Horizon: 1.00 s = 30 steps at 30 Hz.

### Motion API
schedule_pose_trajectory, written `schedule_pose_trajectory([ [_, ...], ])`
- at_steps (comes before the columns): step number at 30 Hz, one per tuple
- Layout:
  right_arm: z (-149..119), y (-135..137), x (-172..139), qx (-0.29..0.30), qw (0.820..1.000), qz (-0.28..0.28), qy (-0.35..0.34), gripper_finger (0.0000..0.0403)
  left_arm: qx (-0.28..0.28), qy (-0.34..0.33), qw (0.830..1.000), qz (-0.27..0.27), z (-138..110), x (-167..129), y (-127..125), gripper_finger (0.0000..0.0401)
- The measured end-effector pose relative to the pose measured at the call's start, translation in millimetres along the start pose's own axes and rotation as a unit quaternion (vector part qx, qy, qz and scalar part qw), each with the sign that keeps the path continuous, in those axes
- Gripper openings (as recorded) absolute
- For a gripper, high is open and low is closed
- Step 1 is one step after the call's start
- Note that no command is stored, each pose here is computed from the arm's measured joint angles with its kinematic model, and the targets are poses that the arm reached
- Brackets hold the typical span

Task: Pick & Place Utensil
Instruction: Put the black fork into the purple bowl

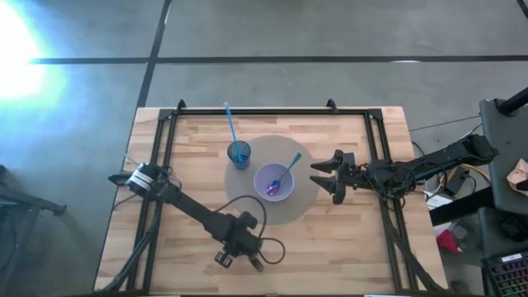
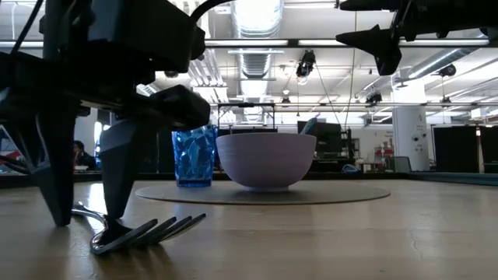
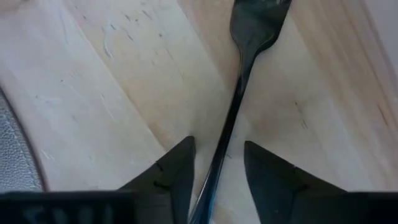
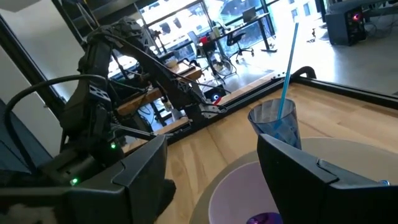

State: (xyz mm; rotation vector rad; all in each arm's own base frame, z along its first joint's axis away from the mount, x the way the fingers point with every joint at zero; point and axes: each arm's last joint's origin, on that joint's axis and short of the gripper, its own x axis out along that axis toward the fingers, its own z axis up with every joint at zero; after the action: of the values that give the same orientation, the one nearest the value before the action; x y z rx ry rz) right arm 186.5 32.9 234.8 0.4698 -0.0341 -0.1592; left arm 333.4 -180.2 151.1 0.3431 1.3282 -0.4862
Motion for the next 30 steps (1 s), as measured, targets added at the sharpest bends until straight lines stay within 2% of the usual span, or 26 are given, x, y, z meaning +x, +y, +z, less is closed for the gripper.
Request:
schedule_pose_trajectory([
  [12,-0.1,0.0,0.0,0.0,1.0,0.0,0.0,0.0244,0.011,-0.008,1.0,0.0,-4.2,3.0,0.8,0.001],
  [20,-0.1,-0.1,0.0,0.0,1.0,0.0,0.0,0.0244,0.012,-0.009,1.0,-0.002,-4.3,1.5,0.4,0.0005],
  [30,0.1,0.2,-0.1,0.0,1.0,0.002,-0.001,0.0244,0.015,-0.004,1.0,0.013,-11.4,-20.5,-1.9,0.0002],
])
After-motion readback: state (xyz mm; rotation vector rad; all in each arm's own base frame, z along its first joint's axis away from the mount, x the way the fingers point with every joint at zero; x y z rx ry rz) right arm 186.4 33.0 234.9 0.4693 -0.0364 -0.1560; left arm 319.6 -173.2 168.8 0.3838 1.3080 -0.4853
